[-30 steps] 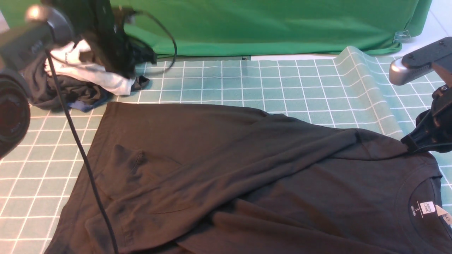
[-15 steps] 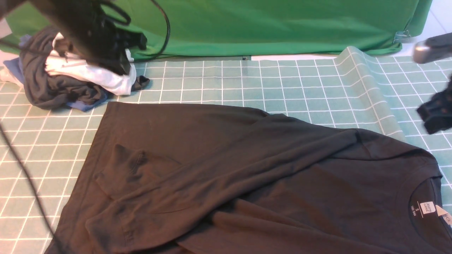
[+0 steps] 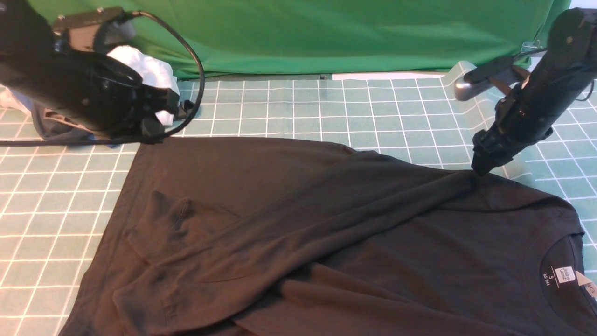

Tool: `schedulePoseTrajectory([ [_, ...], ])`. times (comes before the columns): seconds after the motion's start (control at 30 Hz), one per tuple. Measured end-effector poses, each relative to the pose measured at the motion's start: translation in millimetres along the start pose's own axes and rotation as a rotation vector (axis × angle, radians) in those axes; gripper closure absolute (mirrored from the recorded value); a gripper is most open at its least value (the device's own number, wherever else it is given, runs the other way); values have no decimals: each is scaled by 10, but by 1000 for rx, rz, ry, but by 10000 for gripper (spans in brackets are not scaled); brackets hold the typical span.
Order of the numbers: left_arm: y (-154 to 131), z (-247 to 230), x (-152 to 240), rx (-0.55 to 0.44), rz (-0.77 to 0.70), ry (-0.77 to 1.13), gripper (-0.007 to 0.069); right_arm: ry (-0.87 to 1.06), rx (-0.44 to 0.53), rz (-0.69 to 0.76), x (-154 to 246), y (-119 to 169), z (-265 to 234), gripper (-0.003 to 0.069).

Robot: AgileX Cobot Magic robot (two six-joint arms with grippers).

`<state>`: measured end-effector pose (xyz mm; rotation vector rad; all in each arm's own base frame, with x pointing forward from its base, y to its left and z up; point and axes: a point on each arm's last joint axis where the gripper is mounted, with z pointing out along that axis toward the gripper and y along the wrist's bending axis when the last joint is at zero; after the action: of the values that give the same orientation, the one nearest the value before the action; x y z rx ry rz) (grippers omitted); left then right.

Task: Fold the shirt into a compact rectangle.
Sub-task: 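Grasp the near edge of the shirt at its hem and shoulder corners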

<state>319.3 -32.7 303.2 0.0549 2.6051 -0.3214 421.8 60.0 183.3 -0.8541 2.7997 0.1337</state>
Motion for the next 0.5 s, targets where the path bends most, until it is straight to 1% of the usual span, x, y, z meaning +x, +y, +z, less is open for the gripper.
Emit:
schedulePoseTrajectory([
  [0.13,-21,-106,-16,-1,12,-48,614,47,-27,-3,23,2,91,167],
  [0.2,-24,-121,-23,-2,15,-59,614,65,-39,-4,39,11,101,218],
  [0.27,-23,-121,-24,-2,15,-60,614,69,-43,-5,43,14,100,231],
  [0.5,-23,-121,-31,-3,19,-68,614,157,-98,-5,117,62,114,225],
])
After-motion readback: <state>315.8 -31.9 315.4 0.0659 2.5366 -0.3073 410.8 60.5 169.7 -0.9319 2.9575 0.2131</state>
